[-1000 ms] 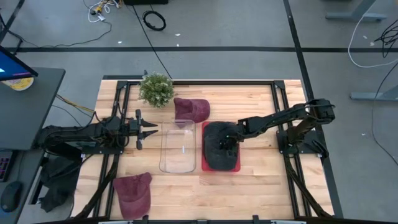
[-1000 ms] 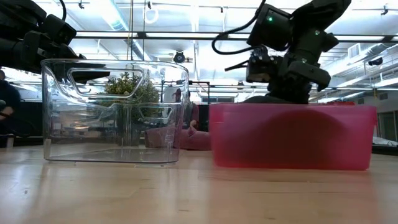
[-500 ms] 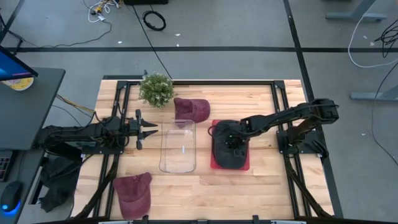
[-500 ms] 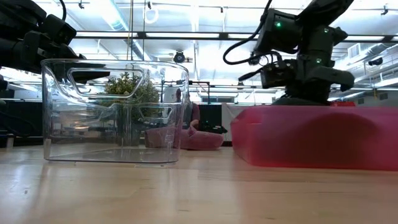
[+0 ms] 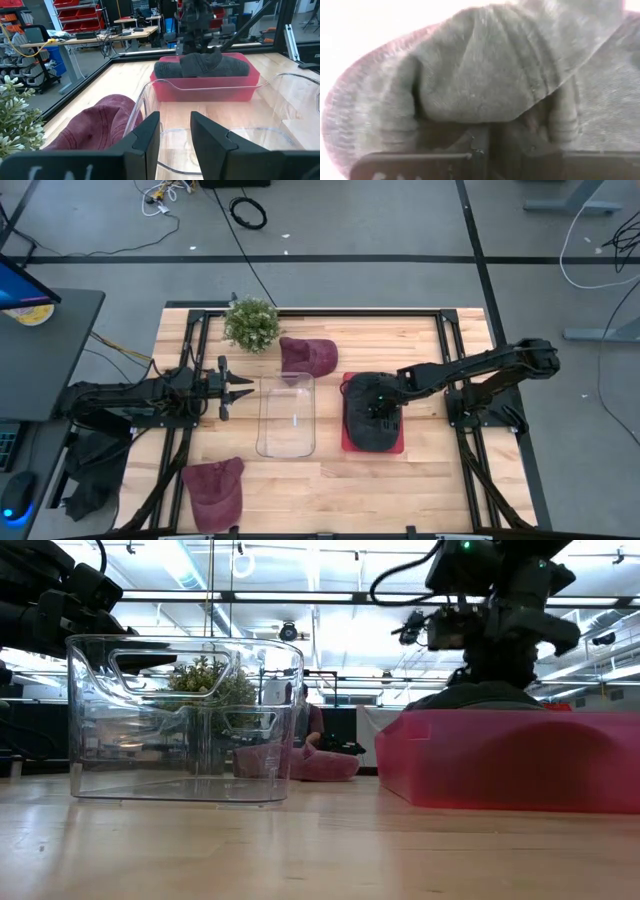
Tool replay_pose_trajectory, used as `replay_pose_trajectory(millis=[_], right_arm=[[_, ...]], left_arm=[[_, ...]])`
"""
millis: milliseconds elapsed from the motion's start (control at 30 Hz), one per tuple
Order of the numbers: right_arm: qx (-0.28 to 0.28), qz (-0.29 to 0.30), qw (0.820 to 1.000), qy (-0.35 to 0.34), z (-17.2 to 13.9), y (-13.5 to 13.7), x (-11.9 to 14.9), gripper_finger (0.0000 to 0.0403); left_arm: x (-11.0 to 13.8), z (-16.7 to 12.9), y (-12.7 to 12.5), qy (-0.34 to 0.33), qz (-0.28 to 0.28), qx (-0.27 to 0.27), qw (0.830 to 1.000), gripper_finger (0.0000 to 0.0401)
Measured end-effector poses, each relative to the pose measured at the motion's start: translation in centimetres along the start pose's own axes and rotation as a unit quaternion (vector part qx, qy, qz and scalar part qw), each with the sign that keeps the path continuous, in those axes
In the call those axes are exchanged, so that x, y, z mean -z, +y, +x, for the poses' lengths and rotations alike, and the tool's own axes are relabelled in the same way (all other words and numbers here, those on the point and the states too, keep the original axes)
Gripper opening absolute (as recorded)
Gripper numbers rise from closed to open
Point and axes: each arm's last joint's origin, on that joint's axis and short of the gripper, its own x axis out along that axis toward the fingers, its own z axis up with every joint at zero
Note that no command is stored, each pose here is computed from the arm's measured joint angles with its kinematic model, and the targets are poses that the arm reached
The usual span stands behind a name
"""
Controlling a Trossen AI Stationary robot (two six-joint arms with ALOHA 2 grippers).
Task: Pick & Place hat
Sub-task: Put the black cap into the red bin, then put the bottom red cap into the transparent bin
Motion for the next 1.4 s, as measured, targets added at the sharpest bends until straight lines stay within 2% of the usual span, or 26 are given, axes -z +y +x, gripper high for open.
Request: replay_pose_trajectory(millis=[500, 833, 1000, 1133, 1333, 1400], right_arm=[[-0.016, 0.007, 0.991, -0.132, -6.0, 0.3, 0.2, 0.0039], [-0.026, -0.007, 0.973, -0.230, -11.1, 0.3, 1.8, 0.0039], [0.000, -0.004, 0.959, -0.285, -13.4, 0.1, 2.9, 0.0039], [0.022, -0.026, 0.946, -0.324, -15.0, 0.2, 3.8, 0.0039], [0.000, -0.083, 0.915, -0.395, -15.6, 1.1, 5.2, 0.0039], [0.011, -0.079, 0.900, -0.429, -16.1, 1.1, 5.6, 0.0039]], left_arm=[[0.0, 0.0, 0.0, 0.000, 0.000, 0.000, 1.000, 0.0115], [0.0, 0.0, 0.0, 0.000, 0.000, 0.000, 1.000, 0.0115], [0.0, 0.0, 0.0, 0.000, 0.000, 0.000, 1.000, 0.0115], [0.0, 0.0, 0.0, 0.000, 0.000, 0.000, 1.000, 0.0115], [0.0, 0.0, 0.0, 0.000, 0.000, 0.000, 1.000, 0.0115], [0.0, 0.0, 0.0, 0.000, 0.000, 0.000, 1.000, 0.0115]])
